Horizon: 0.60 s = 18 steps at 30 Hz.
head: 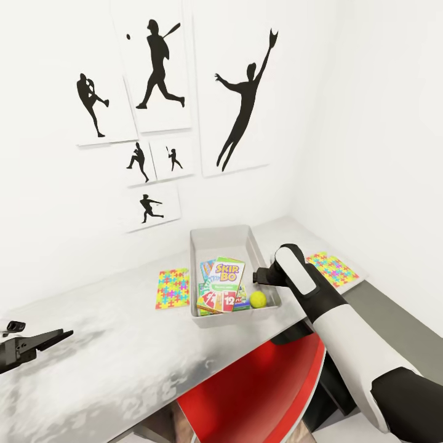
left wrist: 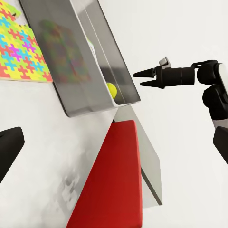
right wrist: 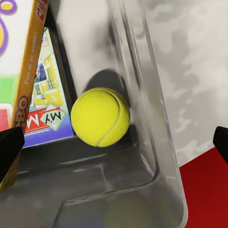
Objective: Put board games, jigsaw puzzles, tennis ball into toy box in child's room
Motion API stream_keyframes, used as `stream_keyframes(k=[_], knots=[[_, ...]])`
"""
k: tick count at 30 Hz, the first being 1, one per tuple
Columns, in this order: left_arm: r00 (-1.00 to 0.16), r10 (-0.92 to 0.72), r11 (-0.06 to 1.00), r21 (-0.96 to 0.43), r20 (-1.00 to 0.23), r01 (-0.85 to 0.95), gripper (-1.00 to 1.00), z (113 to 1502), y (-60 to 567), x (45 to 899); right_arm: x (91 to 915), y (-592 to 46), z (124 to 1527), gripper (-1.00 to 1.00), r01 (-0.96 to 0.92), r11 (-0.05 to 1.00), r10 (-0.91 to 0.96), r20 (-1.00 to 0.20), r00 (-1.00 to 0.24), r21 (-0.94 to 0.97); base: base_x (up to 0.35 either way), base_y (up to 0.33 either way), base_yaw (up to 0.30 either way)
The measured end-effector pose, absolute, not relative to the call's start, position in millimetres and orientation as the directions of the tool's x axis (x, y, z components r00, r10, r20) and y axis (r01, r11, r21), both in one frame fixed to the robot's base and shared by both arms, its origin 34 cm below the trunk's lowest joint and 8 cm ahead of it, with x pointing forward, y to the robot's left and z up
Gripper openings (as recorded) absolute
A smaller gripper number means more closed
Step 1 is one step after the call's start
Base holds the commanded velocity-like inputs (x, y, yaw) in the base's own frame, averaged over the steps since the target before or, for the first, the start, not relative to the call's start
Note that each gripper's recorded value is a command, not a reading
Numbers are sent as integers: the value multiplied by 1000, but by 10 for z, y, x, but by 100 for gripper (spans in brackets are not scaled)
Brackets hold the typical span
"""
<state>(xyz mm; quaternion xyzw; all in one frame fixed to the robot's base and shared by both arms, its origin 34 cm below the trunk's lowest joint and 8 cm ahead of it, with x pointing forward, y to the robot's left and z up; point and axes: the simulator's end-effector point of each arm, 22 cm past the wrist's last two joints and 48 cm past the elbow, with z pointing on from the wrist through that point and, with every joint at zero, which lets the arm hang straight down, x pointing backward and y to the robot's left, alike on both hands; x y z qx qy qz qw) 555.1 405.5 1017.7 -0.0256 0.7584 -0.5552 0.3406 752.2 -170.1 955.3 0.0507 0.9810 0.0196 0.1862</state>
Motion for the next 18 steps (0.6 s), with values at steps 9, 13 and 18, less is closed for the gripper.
stream_keyframes(k=[9, 13, 18], knots=[[-765, -416, 385, -857, -492, 342, 100, 10197, 4068, 5549, 7561, -1715, 9660, 100, 94, 993, 114, -390, -914, 71, 0, 0, -22], [-762, -416, 386, -855, -497, 346, 100, 10222, 4075, 5547, 7640, -1732, 9935, 100, 103, 985, 156, -454, -877, 139, 0, 0, -66], [-759, -415, 387, -852, -502, 353, 100, 10258, 4080, 5544, 7619, -2015, 10240, 100, 142, 955, 262, -515, -816, 261, 0, 0, -78]])
